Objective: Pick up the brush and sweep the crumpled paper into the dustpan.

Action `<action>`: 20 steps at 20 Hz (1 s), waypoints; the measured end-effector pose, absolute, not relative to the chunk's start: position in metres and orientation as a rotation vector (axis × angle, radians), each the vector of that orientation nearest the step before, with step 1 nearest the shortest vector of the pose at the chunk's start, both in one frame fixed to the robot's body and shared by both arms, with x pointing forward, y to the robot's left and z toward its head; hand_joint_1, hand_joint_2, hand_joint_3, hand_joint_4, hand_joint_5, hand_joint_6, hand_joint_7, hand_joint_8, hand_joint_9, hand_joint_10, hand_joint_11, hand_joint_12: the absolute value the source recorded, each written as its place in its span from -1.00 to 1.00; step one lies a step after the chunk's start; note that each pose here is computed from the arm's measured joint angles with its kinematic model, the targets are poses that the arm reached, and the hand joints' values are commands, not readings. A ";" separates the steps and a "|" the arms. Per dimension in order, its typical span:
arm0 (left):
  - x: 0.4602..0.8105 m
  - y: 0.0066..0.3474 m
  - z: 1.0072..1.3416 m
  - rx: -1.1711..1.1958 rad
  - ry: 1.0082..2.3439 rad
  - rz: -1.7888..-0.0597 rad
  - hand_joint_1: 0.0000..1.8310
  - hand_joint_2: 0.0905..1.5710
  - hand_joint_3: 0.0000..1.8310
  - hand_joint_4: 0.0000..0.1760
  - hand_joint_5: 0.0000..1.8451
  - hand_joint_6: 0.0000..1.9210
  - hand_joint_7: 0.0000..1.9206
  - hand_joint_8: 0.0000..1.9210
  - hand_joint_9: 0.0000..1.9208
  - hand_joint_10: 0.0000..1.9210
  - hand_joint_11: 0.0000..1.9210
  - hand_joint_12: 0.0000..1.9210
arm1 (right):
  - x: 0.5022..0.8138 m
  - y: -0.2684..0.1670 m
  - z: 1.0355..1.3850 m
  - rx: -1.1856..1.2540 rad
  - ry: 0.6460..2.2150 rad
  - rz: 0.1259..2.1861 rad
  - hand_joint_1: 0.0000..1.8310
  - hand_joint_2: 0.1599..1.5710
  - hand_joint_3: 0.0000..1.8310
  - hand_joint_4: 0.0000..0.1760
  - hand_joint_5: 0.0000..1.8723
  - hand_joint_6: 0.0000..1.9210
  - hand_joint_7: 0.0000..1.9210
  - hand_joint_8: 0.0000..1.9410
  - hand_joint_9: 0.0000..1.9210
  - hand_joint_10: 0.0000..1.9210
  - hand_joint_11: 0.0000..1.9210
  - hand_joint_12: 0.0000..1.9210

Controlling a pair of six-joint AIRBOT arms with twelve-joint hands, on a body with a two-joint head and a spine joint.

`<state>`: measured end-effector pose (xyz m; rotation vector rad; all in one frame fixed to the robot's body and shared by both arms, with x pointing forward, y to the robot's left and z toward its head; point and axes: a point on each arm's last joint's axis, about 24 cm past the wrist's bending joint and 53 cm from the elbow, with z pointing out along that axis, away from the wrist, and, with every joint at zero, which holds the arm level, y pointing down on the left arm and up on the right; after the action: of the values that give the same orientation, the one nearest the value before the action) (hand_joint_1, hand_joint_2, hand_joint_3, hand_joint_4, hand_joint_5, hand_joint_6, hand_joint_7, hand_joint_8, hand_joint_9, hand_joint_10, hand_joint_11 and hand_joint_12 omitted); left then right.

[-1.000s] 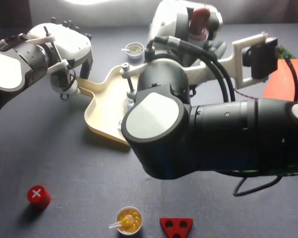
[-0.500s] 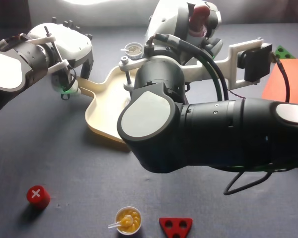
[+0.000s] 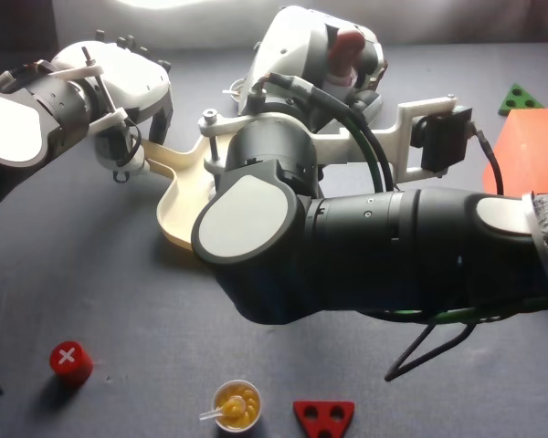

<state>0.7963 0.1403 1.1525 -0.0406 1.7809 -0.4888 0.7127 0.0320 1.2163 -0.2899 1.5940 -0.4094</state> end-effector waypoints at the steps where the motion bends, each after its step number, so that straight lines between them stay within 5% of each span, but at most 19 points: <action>1: 0.796 0.140 1.153 -0.040 1.781 -0.488 0.28 0.33 -1.00 -1.00 0.16 -0.14 -0.58 -1.00 -0.67 -1.00 -0.84 -0.69 | 0.714 0.030 1.218 -0.260 1.594 -0.395 0.70 0.50 -1.00 1.00 0.01 1.00 0.11 1.00 0.19 1.00 0.32 1.00; 14: 0.796 0.140 1.153 -0.044 1.781 -0.492 0.27 0.34 -1.00 -1.00 0.14 -0.10 -0.59 -0.99 -0.68 -1.00 -0.84 -0.67 | 0.718 0.026 1.251 -0.147 1.537 -0.329 0.70 0.51 -1.00 1.00 -0.02 1.00 0.08 1.00 0.15 1.00 0.29 1.00; 20: 0.795 0.139 1.153 -0.044 1.781 -0.495 0.28 0.34 -1.00 -1.00 0.13 -0.10 -0.60 -1.00 -0.68 -1.00 -0.85 -0.67 | 0.720 -0.017 1.289 -0.106 1.448 -0.354 0.68 0.50 -1.00 1.00 0.01 1.00 0.11 1.00 0.20 1.00 0.30 1.00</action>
<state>0.7954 0.1385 1.1526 -0.0436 1.7805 -0.4949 0.7201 -0.0170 1.2893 -0.1060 1.4481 -0.3540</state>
